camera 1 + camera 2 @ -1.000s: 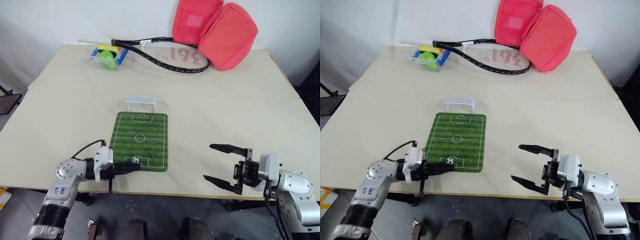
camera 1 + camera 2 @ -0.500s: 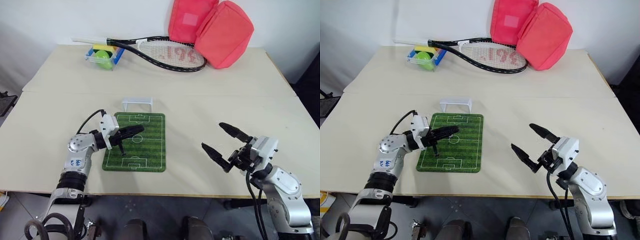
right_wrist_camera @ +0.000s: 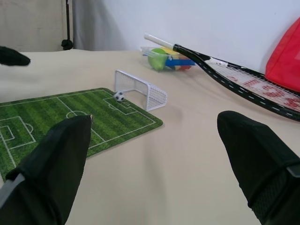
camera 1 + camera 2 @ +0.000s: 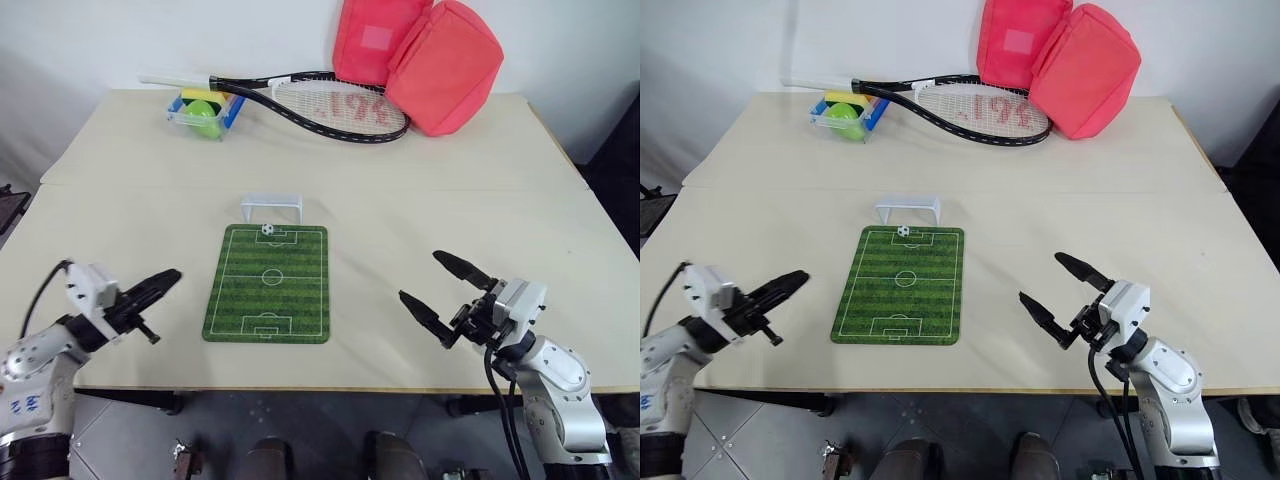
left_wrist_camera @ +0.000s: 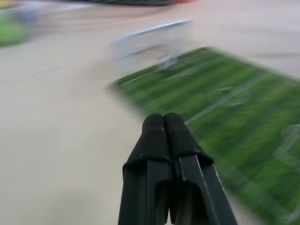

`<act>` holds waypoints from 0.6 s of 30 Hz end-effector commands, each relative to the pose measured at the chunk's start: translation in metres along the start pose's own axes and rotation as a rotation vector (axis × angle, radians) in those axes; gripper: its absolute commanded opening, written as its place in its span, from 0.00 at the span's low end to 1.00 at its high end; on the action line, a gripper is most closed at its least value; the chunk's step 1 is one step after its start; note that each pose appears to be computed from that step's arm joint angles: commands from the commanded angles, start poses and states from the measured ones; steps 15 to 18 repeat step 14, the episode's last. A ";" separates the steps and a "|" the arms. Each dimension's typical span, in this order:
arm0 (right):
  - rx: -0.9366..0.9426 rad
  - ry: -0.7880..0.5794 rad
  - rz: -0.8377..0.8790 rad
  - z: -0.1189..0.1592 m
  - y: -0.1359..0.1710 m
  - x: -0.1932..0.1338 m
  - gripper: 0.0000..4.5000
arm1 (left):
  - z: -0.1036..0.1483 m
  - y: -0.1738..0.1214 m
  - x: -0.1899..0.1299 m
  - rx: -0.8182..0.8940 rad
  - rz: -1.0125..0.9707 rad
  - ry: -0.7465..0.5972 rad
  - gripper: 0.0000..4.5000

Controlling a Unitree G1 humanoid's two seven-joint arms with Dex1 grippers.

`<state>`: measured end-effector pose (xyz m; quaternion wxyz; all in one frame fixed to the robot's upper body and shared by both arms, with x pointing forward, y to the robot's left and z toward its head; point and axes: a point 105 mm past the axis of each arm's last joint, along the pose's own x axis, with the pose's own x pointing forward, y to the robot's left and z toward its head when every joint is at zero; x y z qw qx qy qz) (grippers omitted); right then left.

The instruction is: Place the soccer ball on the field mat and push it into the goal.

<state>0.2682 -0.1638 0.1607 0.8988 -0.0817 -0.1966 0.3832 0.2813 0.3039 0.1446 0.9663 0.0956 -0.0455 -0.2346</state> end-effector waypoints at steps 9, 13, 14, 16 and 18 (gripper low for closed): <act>-0.053 -0.062 0.011 0.003 -0.012 0.000 1.00 | 0.010 0.010 -0.032 0.001 0.272 -0.049 0.01; -0.052 -0.066 0.016 -0.001 -0.012 0.003 1.00 | 0.008 0.007 -0.032 -0.003 0.287 -0.050 0.01; -0.052 -0.067 0.018 -0.002 -0.012 0.003 1.00 | 0.010 0.005 -0.031 -0.012 0.274 -0.066 0.01; -0.052 -0.067 0.018 -0.002 -0.012 0.003 1.00 | 0.010 0.005 -0.031 -0.012 0.274 -0.066 0.01; -0.052 -0.067 0.018 -0.002 -0.012 0.003 1.00 | 0.010 0.005 -0.031 -0.012 0.274 -0.066 0.01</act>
